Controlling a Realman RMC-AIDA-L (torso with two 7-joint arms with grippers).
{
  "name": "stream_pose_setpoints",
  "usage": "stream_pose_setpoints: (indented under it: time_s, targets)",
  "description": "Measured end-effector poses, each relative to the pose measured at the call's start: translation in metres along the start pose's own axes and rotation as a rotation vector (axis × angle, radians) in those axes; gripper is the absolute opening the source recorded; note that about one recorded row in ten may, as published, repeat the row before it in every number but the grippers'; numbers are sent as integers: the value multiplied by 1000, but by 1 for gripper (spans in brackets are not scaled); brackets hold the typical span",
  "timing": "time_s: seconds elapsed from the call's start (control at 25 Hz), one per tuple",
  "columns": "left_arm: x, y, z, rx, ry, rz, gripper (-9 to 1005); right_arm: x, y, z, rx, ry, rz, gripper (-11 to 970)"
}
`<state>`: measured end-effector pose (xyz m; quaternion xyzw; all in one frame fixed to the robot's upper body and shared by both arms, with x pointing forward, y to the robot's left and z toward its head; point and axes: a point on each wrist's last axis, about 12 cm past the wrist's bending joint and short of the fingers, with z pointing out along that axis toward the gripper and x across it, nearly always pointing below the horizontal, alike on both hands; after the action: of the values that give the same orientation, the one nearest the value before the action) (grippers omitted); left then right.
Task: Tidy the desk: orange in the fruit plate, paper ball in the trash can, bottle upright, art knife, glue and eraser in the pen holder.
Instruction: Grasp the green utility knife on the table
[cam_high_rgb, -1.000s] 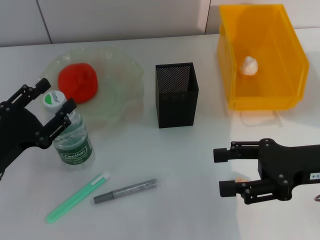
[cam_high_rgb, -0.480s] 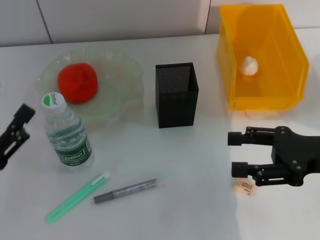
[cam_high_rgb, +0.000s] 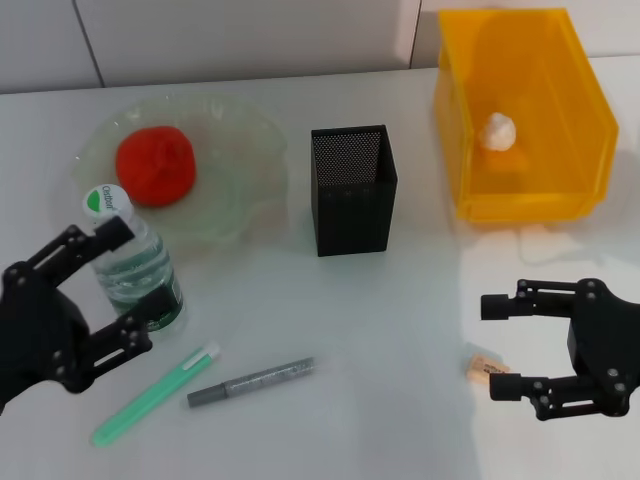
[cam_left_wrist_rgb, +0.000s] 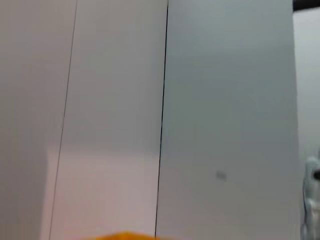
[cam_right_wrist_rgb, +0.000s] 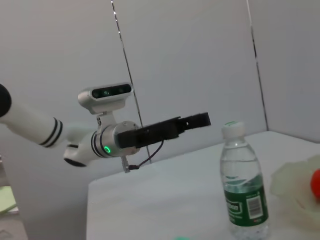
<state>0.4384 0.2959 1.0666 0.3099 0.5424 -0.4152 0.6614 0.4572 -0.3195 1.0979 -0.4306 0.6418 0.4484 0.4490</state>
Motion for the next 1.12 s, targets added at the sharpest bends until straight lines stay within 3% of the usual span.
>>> stream_pose_setpoints:
  time_s: [0.04, 0.08, 0.16, 0.36, 0.44, 0.48, 0.56, 0.68, 0.72, 0.76, 0.8, 0.84, 1.0, 1.08, 1.12]
  targets:
    - [0, 0, 0, 0, 0, 0, 784, 1, 0, 0, 7, -1, -5, 781]
    - [-1, 10, 6, 4, 111, -26, 783, 3, 0, -1, 17, -1, -4, 781]
    - [-4, 18, 15, -5, 175, -31, 783, 7, 0, -1, 32, -3, 3, 781]
    - [-18, 20, 37, -17, 323, 28, 783, 11, 2, -3, 59, -19, 5, 780]
    - [-18, 20, 37, -17, 323, 28, 783, 12, 2, -5, 71, -23, 8, 780]
    - [-34, 9, 45, -4, 405, 58, 782, 12, 2, -6, 76, -26, 9, 780]
    - [-46, 0, 48, 8, 470, 73, 782, 13, 3, -6, 81, -29, 12, 780]
    - [-46, 0, 48, 8, 470, 73, 782, 14, 2, -6, 86, -30, 16, 780]
    - [-58, -13, 57, 20, 579, 99, 782, 14, 2, -6, 90, -30, 17, 780]
    - [-58, -13, 57, 20, 579, 99, 782, 14, 2, -6, 92, -30, 17, 780]
    - [-65, -19, 64, 17, 671, 98, 782, 14, 1, -6, 93, -30, 17, 780]
    - [-65, -19, 64, 17, 671, 98, 782, 14, 1, -5, 93, -30, 16, 780]
    - [-79, -19, 78, -60, 951, -7, 782, 14, 0, -5, 94, -25, 17, 780]
    - [-79, -19, 78, -60, 951, -7, 782, 15, 0, -5, 92, -12, 20, 780]
    - [-81, -16, 88, -80, 1059, -38, 782, 16, 0, -5, 90, -4, 21, 780]
